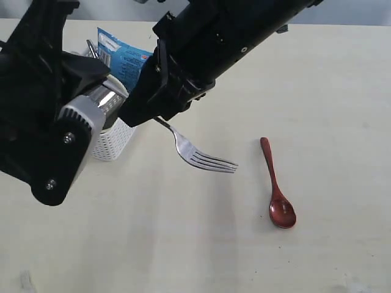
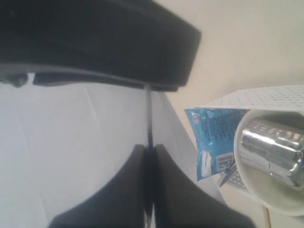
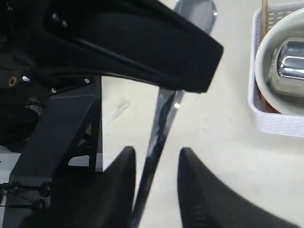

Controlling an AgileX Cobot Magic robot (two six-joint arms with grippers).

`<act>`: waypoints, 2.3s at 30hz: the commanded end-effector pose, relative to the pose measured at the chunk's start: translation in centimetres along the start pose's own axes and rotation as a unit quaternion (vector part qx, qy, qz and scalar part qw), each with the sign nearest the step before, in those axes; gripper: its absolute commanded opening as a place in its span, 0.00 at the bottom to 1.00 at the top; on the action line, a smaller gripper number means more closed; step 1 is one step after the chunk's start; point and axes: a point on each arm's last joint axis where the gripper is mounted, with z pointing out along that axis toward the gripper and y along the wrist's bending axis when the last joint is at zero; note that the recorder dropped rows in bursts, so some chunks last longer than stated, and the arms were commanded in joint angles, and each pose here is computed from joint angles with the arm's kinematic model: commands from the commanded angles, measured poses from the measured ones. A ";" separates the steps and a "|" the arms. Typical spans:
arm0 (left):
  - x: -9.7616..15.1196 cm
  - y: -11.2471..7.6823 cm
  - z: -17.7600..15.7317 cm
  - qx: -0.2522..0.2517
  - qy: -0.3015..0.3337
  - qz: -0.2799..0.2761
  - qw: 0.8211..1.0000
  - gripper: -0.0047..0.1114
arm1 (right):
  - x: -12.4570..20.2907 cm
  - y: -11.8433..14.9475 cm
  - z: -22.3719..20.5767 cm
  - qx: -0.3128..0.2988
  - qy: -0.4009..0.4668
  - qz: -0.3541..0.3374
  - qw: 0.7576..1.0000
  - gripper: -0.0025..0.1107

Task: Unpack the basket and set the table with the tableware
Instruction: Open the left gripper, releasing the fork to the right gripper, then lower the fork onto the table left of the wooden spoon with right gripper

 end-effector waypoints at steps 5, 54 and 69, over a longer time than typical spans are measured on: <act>-0.3 0.0 -0.1 -0.004 -0.017 -0.012 1.000 0.04 | -0.5 0.4 0.3 0.005 -0.005 0.014 1.000 0.02; 4.9 0.5 -7.4 -0.121 0.013 -0.369 0.922 0.58 | 7.3 -6.7 17.1 0.242 0.002 0.507 0.827 0.02; 4.9 0.6 -7.5 -0.125 0.005 -0.382 0.916 0.58 | 8.7 -5.0 17.5 0.345 0.071 0.507 0.787 0.02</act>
